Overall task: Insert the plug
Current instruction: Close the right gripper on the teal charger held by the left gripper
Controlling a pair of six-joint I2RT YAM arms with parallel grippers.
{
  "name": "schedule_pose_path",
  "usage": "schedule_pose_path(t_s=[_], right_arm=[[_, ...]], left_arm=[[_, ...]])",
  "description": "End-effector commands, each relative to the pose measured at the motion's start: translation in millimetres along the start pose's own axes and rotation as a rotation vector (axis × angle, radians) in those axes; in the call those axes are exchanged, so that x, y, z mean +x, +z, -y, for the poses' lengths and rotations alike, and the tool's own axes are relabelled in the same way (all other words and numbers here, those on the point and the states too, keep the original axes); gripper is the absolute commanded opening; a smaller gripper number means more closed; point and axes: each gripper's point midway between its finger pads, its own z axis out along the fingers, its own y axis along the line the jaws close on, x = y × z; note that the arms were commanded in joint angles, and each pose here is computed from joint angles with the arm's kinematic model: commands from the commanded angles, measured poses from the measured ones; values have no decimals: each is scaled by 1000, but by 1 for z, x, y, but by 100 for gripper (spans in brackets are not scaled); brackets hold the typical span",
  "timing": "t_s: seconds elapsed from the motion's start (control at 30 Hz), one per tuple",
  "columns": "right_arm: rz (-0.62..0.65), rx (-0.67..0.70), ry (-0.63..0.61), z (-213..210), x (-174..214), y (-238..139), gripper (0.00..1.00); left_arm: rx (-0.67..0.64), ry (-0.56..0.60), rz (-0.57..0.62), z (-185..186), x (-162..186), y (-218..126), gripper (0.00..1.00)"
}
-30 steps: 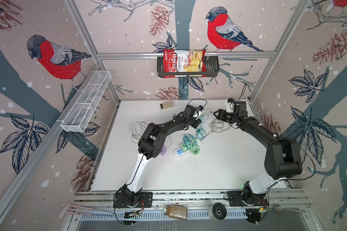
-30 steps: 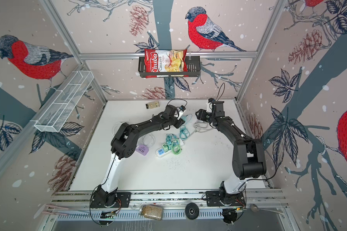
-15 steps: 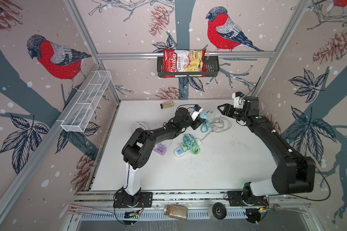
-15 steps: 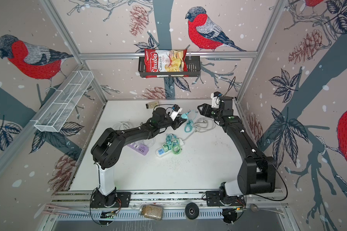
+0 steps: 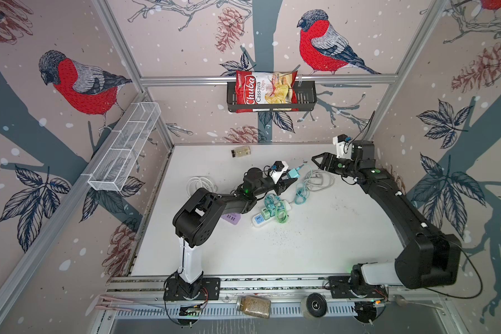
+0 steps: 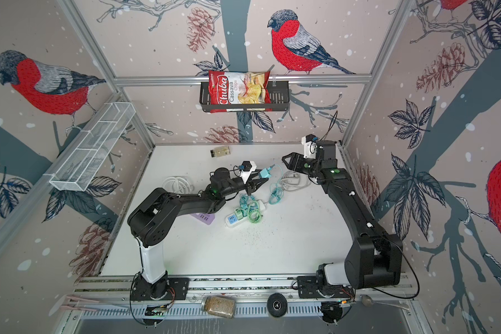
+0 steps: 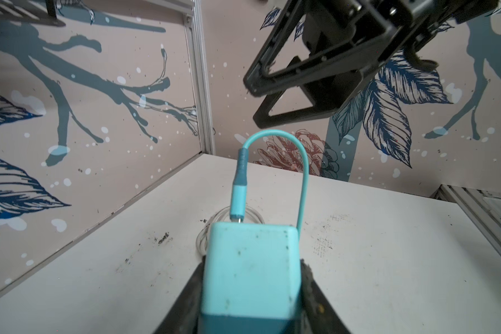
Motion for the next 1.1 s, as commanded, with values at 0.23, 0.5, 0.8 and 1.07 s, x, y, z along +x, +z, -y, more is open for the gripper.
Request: schedule_pose_path(t_s=[0.23, 0.5, 0.8, 1.07], right_arm=[[-57, -12, -56, -14, 7, 8, 67], [-116, -20, -102, -28, 15, 20, 67], [-159, -23, -113, -27, 26, 29, 67], [-166, -59, -129, -43, 26, 34, 66]], left_arm=[[44, 100, 186, 12, -39, -7, 18], [42, 99, 179, 14, -32, -12, 18], [45, 99, 175, 17, -31, -14, 17], [39, 112, 166, 16, -28, -14, 18]])
